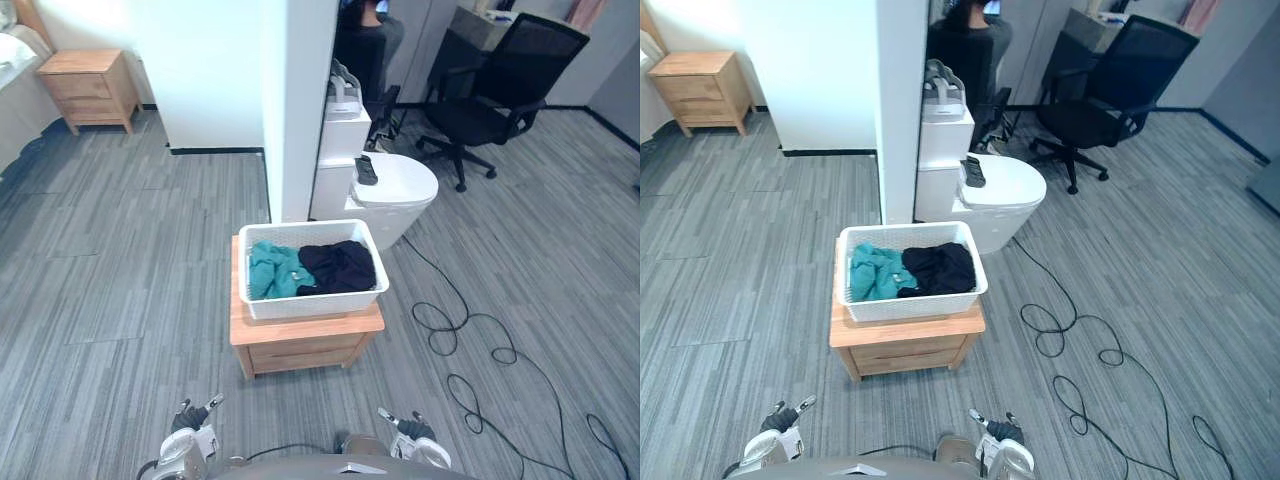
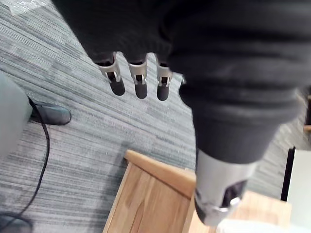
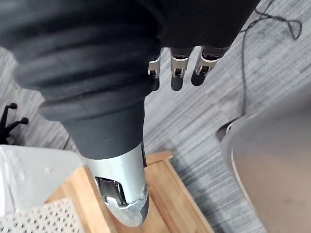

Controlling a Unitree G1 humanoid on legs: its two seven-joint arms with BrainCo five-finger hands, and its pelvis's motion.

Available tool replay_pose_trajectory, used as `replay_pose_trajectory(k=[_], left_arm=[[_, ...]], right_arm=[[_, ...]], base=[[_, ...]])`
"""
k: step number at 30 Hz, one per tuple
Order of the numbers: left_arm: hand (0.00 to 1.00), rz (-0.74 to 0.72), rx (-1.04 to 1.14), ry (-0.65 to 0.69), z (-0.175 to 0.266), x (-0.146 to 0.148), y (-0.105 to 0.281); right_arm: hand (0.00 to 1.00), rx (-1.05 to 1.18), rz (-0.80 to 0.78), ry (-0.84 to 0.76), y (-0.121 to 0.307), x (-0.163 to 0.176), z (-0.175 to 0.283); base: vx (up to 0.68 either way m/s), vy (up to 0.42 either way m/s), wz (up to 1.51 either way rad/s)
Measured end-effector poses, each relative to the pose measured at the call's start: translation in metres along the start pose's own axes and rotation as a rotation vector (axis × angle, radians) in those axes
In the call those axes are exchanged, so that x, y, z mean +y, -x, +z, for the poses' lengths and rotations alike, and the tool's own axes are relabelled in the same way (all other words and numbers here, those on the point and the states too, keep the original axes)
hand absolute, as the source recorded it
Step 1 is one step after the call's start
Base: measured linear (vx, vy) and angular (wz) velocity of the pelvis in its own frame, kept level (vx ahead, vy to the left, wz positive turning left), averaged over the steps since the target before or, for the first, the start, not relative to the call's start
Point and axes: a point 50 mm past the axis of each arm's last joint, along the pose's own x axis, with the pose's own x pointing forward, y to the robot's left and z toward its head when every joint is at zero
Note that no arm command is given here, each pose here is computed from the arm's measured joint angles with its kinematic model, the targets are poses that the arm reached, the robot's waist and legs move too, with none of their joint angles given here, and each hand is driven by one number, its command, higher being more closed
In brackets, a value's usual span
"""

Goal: Pick up the laundry basket with both hands and put the clothes into the washing machine.

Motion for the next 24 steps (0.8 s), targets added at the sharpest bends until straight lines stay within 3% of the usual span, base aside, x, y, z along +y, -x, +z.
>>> replay_pose_trajectory(k=[4,7,12,15,20,21,24], left_arm=[[0.00,-0.037,0.048,0.038,-0.017,-0.020,0.006],[0.00,-0.016,0.047,0.040,-0.017,-0.013,0.005],[0.00,0.074,-0.012,0.136,-0.002,0.009,0.003],[0.00,0.100,-0.090,0.226,0.007,0.015,0.008],[0.00,0.084,-0.405,0.309,0.067,0.022,0.025],[0.00,0.105,-0.520,0.338,0.088,0.034,0.035],[0.00,0.114,-0.682,0.369,0.121,0.045,0.052]], right_arm=[[0.00,-0.047,-0.047,0.009,-0.005,-0.018,0.018],[0.00,-0.116,-0.029,-0.001,-0.007,-0.009,0.036],[0.00,-0.460,0.091,-0.014,0.017,0.031,0.101],[0.00,-0.723,0.106,-0.032,0.048,0.033,0.144],[0.00,-0.970,-0.060,-0.028,0.083,0.003,0.180],[0.00,-1.030,-0.089,-0.034,0.093,-0.001,0.189],[0.00,-1.102,-0.095,-0.050,0.108,0.002,0.197]], base=[[0.32,-0.200,0.10],[0.20,-0.133,0.32],[0.09,-0.103,0.10],[0.08,-0.014,-0.18],[0.10,0.100,0.00],[0.08,0.173,-0.08],[0.04,0.134,-0.06]])
